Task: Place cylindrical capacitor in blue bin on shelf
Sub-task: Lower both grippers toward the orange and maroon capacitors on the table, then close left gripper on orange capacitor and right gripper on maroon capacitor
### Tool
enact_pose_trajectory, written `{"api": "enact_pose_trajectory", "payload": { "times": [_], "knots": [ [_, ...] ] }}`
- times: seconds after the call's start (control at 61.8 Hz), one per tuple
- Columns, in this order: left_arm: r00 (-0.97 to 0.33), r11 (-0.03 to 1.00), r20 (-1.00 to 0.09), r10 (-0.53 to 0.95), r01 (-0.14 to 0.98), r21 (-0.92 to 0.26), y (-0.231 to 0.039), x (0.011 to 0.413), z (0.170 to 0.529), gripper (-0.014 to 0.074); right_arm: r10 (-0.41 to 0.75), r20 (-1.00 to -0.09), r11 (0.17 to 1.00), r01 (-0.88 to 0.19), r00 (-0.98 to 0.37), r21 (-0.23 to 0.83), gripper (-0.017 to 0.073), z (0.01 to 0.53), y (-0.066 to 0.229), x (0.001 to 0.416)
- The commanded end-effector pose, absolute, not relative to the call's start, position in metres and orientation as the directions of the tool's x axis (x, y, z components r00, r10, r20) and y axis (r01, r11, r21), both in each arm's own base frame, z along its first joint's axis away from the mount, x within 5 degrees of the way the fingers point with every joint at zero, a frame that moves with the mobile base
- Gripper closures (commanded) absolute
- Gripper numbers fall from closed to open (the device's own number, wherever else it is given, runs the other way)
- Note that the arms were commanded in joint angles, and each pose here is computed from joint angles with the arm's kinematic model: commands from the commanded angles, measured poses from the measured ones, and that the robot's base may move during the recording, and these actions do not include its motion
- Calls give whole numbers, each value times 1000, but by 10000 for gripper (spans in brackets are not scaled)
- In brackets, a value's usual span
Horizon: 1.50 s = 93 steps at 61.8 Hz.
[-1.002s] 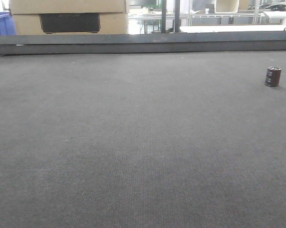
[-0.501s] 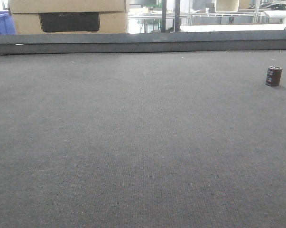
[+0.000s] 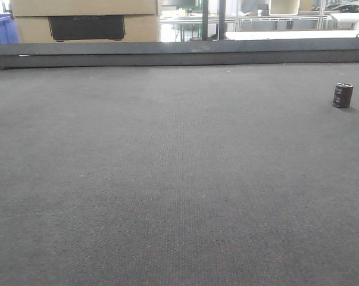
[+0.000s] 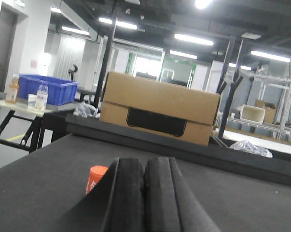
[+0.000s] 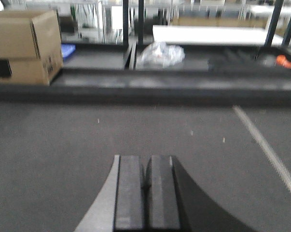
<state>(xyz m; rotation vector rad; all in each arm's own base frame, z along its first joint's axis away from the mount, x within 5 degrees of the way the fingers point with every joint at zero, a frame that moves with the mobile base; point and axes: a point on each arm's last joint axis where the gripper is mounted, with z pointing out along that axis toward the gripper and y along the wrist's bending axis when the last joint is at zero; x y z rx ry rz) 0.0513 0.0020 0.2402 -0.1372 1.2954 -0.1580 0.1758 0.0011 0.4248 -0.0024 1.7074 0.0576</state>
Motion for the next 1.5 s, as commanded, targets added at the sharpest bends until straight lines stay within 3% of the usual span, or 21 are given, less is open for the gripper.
{"api": "enact_pose_trajectory", "payload": {
  "times": [0.0, 0.097, 0.194, 0.259, 0.437, 0.501, 0.566, 0.728, 0.873, 1.083, 1.261, 1.488],
  "knots": [
    [256, 980, -946, -201, 43, -197, 2, 51, 242, 704, 18, -986, 999, -33, -165, 23, 720, 420, 1, 189],
    [228, 982, -956, -186, 49, -180, 0, 50, 247, 704, 14, -982, 999, -31, -188, 20, 720, 415, 0, 197],
    [190, 998, -980, -56, 37, -50, -1, 45, 261, 704, 8, -980, 999, -31, -196, 14, 715, 413, 0, 200],
    [166, 999, -986, 26, 20, 30, -1, 38, 277, 704, 8, -981, 999, -30, -195, 14, 660, 413, 0, 201],
    [83, 997, -993, 80, 4, 80, 0, 38, 324, 689, 8, -985, 1000, -26, -173, 13, 234, 415, 0, 201],
    [39, 997, -996, 80, 7, 81, 0, 46, 337, 630, 7, -987, 1000, -25, -162, 12, 71, 416, -1, 201],
    [-6, 997, -997, 81, 10, 81, 0, 55, 348, 521, 4, -988, 1000, -23, -155, 8, -16, 417, -1, 201],
    [-87, 997, -994, 71, 19, 70, -1, 83, 364, 186, 0, -985, 1000, -22, -175, 4, -9, 413, -1, 207],
    [-114, 998, -992, 54, 46, 49, -4, 99, 367, -10, -12, -966, 1000, -19, -260, -8, -9, 394, -2, 231],
    [-98, 994, -993, 59, 101, 49, -10, 107, 368, -17, -5, -946, 1000, 10, -324, -8, -9, 335, -6, 273],
    [-102, 993, -993, 60, 105, 49, -11, 109, 367, -17, -18, -981, 997, 76, -192, -34, -9, 274, -13, 294],
    [-137, 993, -989, 58, 108, 44, -12, 119, 363, -17, -49, -991, 991, 120, -128, -65, -9, 213, -18, 334]
  ]
}}
